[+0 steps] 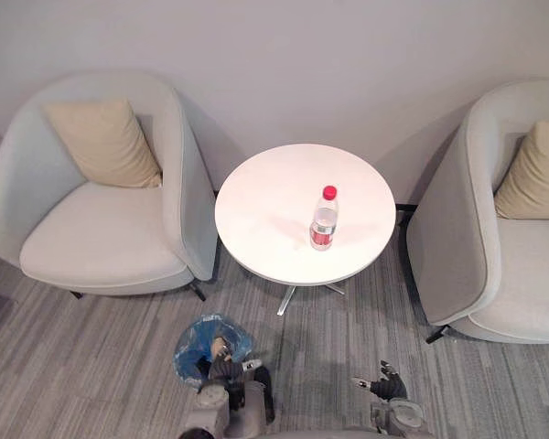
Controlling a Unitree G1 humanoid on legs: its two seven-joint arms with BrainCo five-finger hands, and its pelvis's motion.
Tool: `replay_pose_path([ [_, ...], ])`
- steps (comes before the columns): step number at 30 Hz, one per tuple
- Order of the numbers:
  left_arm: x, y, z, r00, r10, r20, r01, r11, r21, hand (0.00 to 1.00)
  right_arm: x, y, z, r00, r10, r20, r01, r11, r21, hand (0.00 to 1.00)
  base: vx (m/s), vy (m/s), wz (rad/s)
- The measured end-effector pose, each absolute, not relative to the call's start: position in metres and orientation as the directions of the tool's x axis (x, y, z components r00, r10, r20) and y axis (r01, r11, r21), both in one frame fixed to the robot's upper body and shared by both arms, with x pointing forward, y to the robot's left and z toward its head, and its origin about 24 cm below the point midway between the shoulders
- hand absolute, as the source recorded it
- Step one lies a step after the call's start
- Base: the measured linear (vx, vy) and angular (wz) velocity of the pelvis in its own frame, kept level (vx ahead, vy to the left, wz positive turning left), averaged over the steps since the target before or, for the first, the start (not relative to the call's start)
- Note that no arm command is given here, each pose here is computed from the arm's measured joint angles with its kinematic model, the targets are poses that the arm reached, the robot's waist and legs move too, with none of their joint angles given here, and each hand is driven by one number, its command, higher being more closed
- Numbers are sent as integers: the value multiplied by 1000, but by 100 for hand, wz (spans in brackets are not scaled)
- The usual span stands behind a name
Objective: Gather rubbish on tea table into small bin, then transfer packed bag to large trash can.
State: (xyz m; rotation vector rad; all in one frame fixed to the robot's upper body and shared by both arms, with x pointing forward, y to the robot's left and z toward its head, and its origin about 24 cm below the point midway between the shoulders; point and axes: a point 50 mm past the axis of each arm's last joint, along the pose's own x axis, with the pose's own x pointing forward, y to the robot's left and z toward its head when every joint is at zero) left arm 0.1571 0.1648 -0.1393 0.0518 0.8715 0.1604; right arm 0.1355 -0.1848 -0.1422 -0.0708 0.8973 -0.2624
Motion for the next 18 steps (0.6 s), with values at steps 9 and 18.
replay_pose_path([
  [9, 144, 172, -145, 601, 175, -780, -108, 985, 137, 0, 128, -174, -146, 594, -217, -775, 112, 976, -188, 0, 327, 5, 37],
  [18, 137, 149, -149, 581, 132, -803, -133, 989, 66, 0, 118, -184, -148, 570, -241, -785, 134, 970, -201, 0, 49, -98, 4],
])
